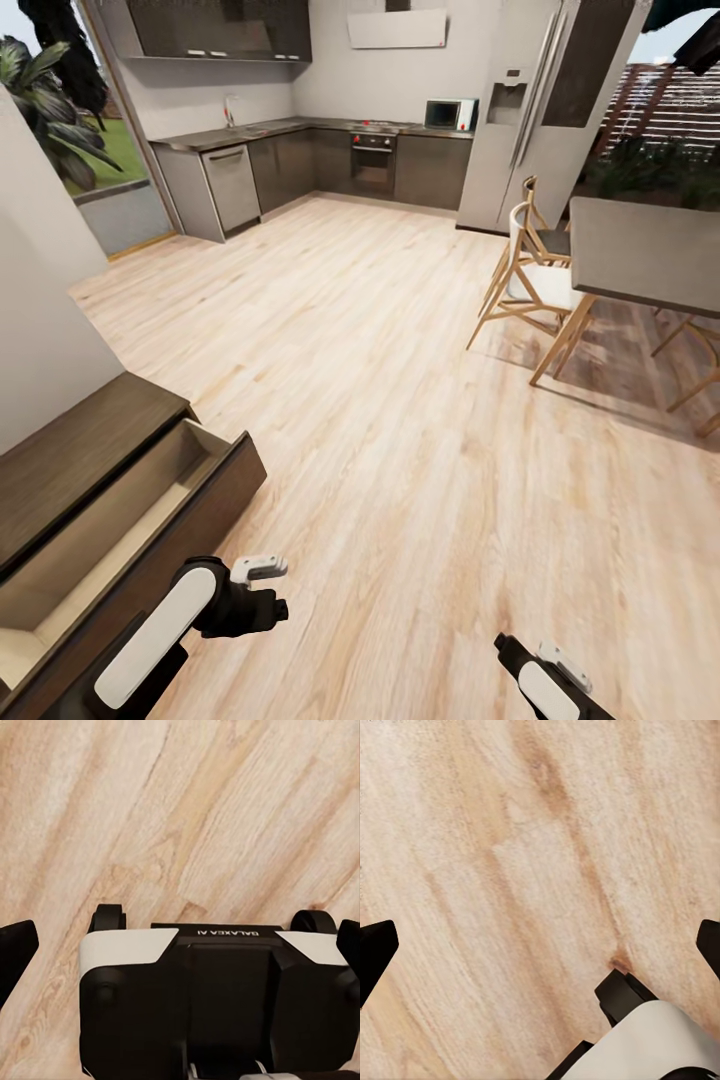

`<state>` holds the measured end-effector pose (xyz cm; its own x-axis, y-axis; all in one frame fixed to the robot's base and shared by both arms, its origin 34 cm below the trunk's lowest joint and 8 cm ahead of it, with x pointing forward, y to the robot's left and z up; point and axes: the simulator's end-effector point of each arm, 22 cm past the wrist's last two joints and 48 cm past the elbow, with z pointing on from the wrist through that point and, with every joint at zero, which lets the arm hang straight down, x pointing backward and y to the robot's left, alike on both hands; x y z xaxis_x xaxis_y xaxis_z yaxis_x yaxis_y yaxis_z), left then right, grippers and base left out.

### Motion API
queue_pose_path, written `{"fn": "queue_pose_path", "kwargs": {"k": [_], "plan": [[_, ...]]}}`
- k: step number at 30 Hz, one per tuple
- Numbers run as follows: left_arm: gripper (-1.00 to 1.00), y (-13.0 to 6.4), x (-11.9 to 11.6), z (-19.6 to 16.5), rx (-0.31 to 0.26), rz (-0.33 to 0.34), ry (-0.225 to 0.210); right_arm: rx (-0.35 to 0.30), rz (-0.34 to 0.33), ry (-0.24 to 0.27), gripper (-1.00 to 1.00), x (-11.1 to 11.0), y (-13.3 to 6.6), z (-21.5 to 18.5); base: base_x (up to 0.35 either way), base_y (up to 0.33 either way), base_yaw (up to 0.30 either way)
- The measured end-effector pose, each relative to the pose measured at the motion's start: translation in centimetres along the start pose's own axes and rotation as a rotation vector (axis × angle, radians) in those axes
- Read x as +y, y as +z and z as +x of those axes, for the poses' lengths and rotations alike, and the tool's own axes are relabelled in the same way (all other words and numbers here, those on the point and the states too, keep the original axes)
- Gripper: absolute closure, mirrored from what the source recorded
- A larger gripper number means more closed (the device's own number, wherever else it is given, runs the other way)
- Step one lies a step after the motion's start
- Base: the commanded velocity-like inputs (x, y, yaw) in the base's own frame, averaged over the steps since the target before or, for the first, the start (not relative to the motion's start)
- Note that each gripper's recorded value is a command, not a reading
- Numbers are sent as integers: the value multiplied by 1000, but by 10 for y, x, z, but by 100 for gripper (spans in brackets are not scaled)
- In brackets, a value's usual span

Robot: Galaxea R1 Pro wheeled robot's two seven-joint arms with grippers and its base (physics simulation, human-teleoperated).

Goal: Place each of the two pumpkins and all three candles from the living room inside a cabinet in the living room (use any cabinet), then make sure every cabinet is closed, and position the cauldron so it is next to a table in the living room.

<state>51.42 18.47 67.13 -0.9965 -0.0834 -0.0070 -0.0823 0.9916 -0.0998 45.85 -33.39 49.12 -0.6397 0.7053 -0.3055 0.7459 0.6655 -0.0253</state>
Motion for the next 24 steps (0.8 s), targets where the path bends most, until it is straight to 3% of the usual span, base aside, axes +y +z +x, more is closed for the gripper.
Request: {"fn": "queue_pose_path", "kwargs": {"k": [24], "plan": [[-100, -15, -2, -8, -39, 5, 4, -26, -25, 11, -100, 9, -9, -14, 0, 0, 0]]}}
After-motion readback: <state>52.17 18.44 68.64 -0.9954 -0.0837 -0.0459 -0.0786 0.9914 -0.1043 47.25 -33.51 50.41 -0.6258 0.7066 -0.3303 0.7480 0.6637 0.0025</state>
